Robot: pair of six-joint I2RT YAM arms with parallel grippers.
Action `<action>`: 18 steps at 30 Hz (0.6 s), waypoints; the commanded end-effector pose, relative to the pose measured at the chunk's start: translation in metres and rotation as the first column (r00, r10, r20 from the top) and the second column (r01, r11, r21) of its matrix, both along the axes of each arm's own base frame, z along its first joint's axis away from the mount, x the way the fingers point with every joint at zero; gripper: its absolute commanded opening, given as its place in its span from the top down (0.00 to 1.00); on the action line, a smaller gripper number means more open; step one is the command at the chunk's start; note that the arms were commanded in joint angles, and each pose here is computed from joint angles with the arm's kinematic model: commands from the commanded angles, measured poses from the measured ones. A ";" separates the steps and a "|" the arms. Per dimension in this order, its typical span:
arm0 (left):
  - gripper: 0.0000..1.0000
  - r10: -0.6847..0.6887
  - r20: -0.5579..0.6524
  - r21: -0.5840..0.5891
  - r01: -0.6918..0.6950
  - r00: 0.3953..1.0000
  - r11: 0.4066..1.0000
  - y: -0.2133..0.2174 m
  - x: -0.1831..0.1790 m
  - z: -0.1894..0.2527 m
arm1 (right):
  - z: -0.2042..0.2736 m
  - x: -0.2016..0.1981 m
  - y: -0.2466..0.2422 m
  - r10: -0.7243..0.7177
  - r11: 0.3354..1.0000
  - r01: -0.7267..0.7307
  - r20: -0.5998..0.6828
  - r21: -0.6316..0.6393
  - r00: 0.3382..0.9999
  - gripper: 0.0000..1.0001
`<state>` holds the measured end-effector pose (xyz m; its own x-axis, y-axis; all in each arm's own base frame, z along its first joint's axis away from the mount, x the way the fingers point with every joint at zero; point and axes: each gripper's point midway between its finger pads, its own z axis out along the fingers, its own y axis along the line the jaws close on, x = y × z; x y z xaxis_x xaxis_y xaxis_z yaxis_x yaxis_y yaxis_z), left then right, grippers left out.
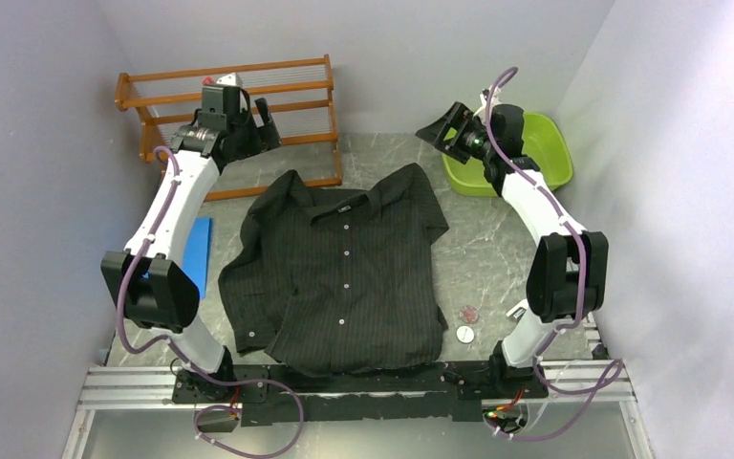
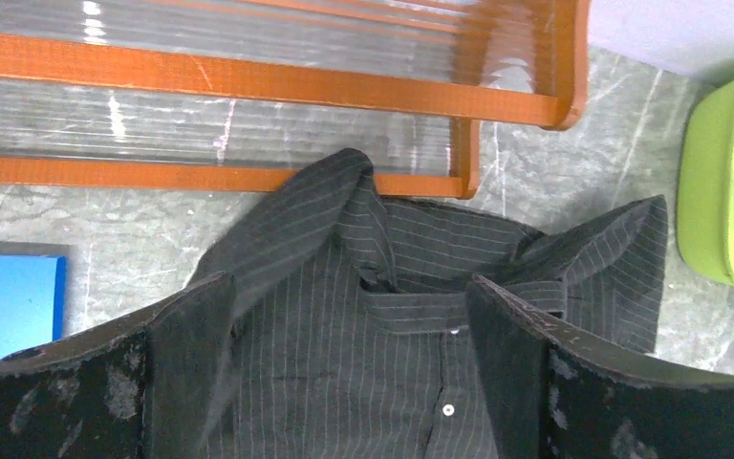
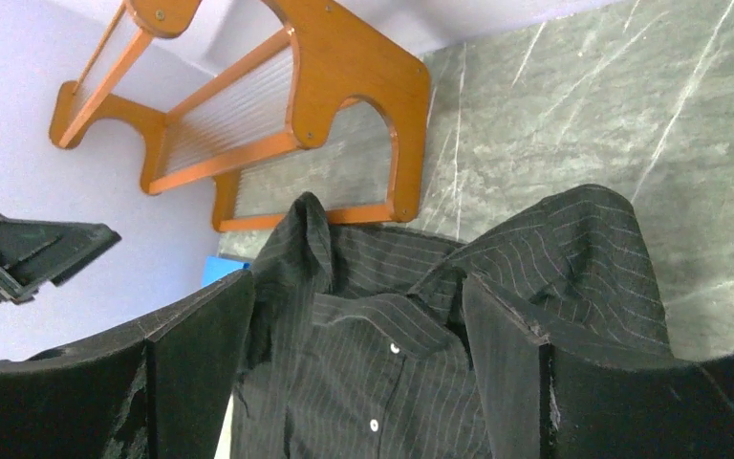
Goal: Pin the brooch onto the clothing
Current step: Flatten out the clothes at the center of the board.
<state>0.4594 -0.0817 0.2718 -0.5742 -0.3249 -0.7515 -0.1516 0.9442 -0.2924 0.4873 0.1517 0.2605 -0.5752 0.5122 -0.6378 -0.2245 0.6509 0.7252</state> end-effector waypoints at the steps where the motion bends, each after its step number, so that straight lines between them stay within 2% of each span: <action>1: 0.06 -0.041 0.077 -0.053 0.045 0.996 0.998 -0.004 -0.019 0.032 | 0.029 -0.015 0.003 0.073 0.997 -0.070 0.090 -0.038 0.993 0.16; 6: 0.06 0.048 -0.004 -0.105 -0.049 0.999 0.993 0.028 -0.062 -0.003 | -0.041 -0.066 -0.009 0.051 0.993 -0.059 -0.077 -0.107 0.996 0.19; 10: 0.06 0.188 -0.148 -0.135 -0.209 0.971 0.969 0.061 -0.099 -0.052 | -0.096 -0.111 -0.022 0.011 0.985 -0.045 -0.204 -0.165 0.979 0.23; 15: 0.08 0.346 -0.350 -0.149 -0.416 0.871 0.897 0.096 -0.145 -0.127 | -0.155 -0.160 -0.034 -0.023 0.974 -0.055 -0.342 -0.218 0.939 0.29; 18: 0.11 0.369 -0.470 -0.186 -0.499 0.802 0.846 0.097 -0.171 -0.175 | -0.184 -0.185 -0.042 -0.047 0.965 -0.063 -0.408 -0.253 0.912 0.33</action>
<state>0.3180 0.0176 0.1410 -0.5851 -0.6575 -0.4747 -0.5726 0.7494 -0.3324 0.3227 0.1243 0.0961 -0.8091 0.3863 -0.4430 0.0279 0.7781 0.6275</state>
